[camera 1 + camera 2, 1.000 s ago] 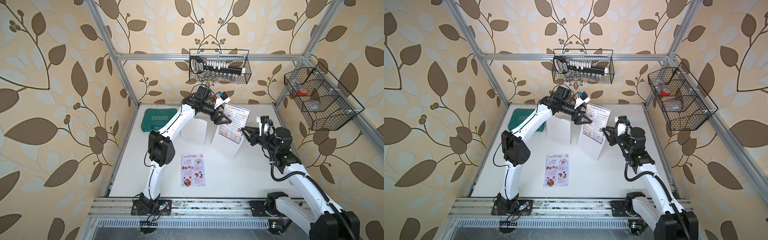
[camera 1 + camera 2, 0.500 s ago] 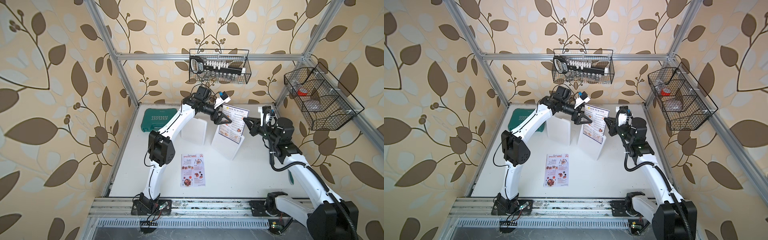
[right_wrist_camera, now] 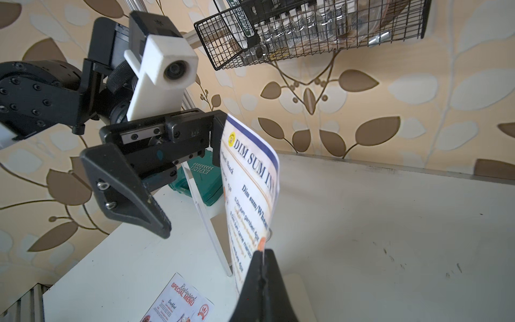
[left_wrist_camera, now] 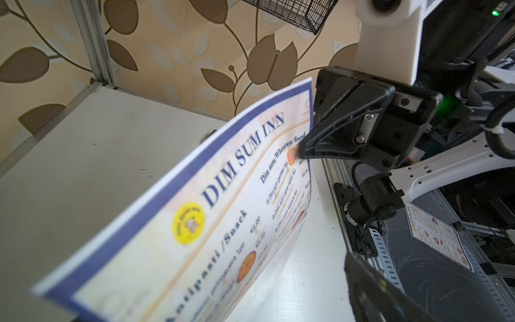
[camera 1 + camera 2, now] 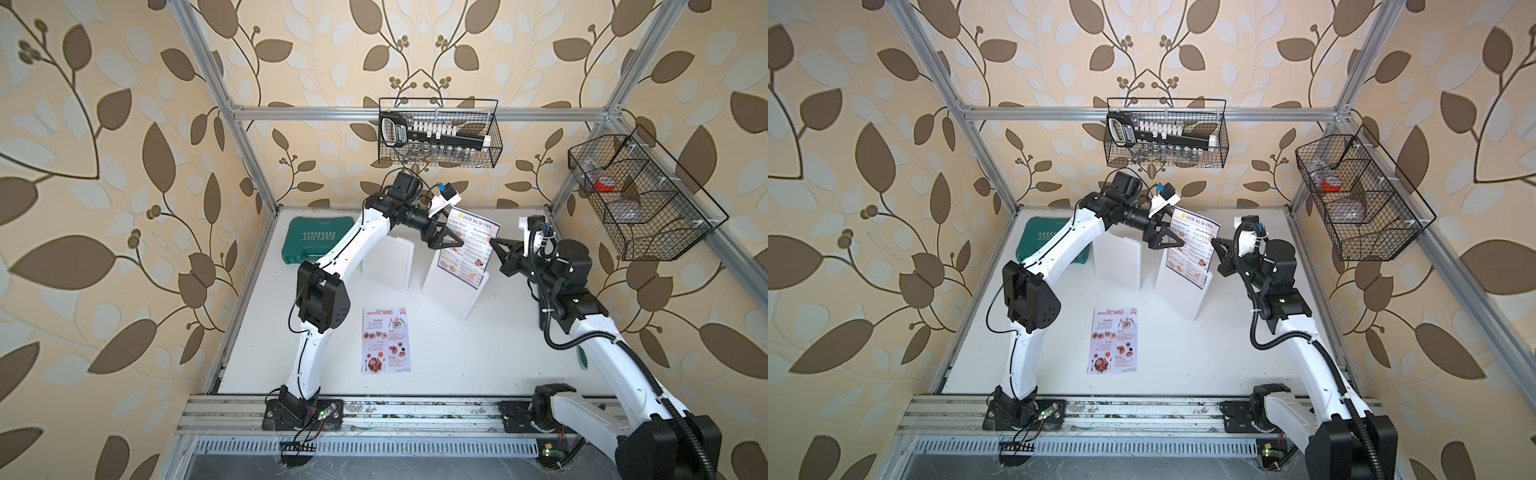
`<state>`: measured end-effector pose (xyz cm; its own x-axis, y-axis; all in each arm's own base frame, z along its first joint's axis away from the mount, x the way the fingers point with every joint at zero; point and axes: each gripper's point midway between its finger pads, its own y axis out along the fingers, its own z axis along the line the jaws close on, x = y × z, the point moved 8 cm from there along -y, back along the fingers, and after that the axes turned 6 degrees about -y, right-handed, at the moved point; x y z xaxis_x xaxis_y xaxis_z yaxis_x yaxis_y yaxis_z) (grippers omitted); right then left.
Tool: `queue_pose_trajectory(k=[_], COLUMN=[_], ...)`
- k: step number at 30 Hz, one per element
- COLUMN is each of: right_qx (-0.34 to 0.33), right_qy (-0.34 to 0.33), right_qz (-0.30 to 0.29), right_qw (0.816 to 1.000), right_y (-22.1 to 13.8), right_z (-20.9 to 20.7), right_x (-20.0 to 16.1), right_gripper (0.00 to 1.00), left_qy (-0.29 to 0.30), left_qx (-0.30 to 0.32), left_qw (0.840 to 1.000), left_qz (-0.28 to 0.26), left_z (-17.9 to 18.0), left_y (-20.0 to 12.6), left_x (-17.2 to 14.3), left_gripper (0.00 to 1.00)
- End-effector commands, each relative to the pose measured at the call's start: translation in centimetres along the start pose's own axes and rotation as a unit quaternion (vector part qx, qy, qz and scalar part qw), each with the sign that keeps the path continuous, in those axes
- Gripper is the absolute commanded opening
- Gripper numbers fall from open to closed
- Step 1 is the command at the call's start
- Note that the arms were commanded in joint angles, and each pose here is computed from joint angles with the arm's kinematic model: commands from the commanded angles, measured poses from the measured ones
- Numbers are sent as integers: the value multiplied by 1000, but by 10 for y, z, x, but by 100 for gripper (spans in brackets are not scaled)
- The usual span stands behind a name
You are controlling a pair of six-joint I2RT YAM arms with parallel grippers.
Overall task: Insert the menus into the narrow rack
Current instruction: Insert the menu into the narrow rack.
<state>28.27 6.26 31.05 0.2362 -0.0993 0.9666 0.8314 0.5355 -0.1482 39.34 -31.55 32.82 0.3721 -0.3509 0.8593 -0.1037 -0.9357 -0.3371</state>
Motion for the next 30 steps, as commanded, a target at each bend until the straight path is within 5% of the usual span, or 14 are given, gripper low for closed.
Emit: queue_pose_trajectory(k=[1,10,18,27,30], right_qx=[-10,-6,-37,-36,-30], right_qy=[15,45,30,18,27], right_qz=[19,46,21,10,23], right_qw=[1000,998,999,999,999], right_y=[-4,-13,-26,-12,0], right_z=[-2,1,6,4,1], right_x=[-14,-44,-16,31,41], right_gripper=[0,0,36,42,34], left_qy=[19,14,16,24,23], left_qx=[-12,-10,18,45,54], left_qw=[1000,1000,1000,999,998], left_qz=[-11,-9,-13,-17,-19], left_z=[-9,-9,-9,-12,-12], left_y=[-3,-3,-6,-13,-17], left_x=[7,6,7,10,10], left_gripper=[99,99,99,99,99])
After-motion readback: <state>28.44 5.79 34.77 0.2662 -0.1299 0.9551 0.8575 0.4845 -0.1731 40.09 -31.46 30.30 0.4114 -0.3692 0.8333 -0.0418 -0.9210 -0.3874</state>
